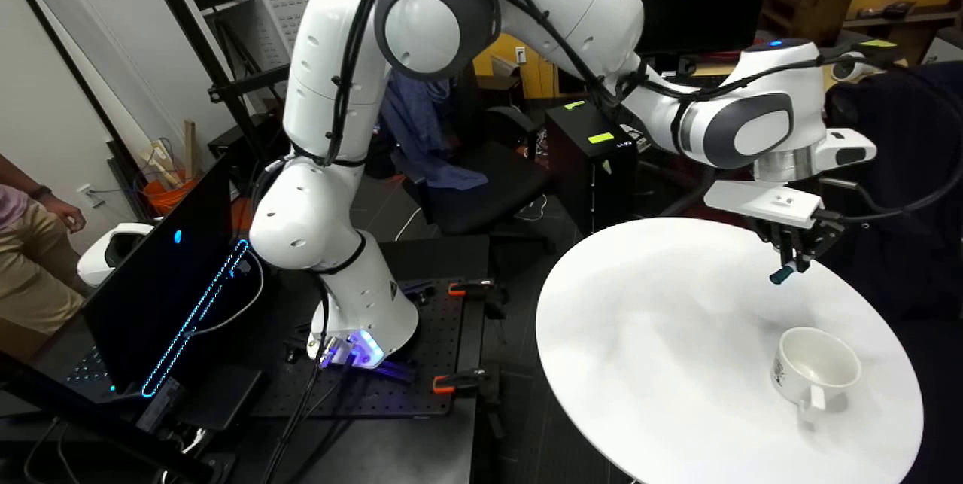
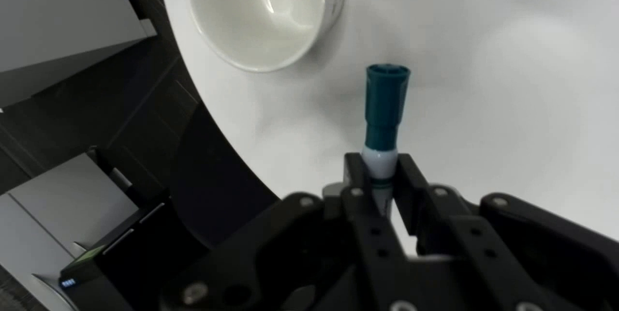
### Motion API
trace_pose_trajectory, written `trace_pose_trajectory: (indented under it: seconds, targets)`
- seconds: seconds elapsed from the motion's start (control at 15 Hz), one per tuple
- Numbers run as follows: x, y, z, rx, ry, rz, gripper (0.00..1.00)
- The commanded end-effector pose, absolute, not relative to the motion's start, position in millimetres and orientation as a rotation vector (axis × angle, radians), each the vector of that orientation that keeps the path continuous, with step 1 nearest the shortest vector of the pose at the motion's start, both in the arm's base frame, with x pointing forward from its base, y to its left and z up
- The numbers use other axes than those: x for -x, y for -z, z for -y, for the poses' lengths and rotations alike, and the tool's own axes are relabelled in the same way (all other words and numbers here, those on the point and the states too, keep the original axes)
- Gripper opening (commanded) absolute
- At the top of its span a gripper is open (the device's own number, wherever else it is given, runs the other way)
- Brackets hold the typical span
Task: Put the marker inside the mug cup
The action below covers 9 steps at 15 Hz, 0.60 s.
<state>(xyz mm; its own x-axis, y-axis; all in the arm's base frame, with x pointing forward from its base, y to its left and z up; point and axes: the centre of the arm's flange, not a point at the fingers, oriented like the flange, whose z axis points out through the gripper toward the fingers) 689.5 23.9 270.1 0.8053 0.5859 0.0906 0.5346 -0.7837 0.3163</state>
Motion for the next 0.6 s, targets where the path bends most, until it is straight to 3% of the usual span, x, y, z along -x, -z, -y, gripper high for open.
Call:
trace_pose_trajectory:
  seconds: [0.0,0.53]
  targets:
    - [-662.9,-296.7,-19.8,-2.646,-0.216,-0.798,0.05]
    - [-637.2,-328.3,0.3,-2.549,-0.166,-0.708,0.05]
